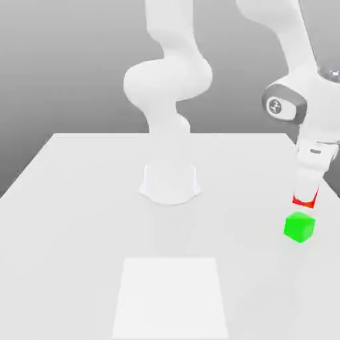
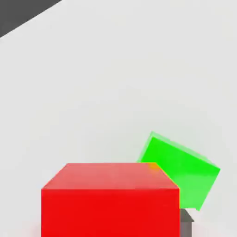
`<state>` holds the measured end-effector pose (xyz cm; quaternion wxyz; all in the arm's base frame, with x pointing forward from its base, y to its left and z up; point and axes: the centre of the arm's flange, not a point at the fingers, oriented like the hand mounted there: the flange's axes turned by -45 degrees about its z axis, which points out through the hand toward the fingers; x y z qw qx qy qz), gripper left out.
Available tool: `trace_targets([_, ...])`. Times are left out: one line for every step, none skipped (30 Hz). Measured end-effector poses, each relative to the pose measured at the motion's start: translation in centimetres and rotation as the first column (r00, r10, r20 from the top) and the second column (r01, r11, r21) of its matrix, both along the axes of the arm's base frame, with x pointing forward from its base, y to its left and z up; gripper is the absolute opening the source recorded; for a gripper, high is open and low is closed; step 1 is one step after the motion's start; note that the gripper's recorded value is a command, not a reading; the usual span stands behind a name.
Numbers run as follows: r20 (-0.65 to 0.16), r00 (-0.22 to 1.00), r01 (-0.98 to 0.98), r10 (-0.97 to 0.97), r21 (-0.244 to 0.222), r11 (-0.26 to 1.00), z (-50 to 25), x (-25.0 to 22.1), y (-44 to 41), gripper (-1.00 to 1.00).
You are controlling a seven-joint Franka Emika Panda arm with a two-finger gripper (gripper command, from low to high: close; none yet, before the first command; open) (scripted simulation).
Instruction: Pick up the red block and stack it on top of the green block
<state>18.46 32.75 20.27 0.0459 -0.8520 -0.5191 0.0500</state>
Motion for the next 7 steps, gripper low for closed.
trace_targets([-0.002, 1.000, 0.001, -0.001, -0.002, 1.000, -0.3, 0.0, 0.0, -1.00])
trace_targets([-0.004, 1.000, 0.004, -0.004, -0.003, 1.000, -0.5, 0.0, -0.1, -1.00])
trace_targets([-0.005, 1.000, 0.004, -0.004, -0.005, 1.000, -0.8, 0.0, -0.1, -1.00])
trace_targets([-0.004, 1.000, 0.005, -0.005, -0.008, 1.000, -1.1, 0.0, -0.2, -1.00])
trace_targets([-0.004, 1.000, 0.006, -0.006, -0.011, 1.000, -1.3, 0.0, -0.2, -1.00])
trace_targets([-0.002, 1.000, 0.006, -0.006, -0.013, 1.000, -1.5, 0.0, -0.3, -1.00])
trace_targets([0.000, 1.000, 0.007, -0.006, -0.016, 1.000, -1.7, 0.1, -0.3, -1.00])
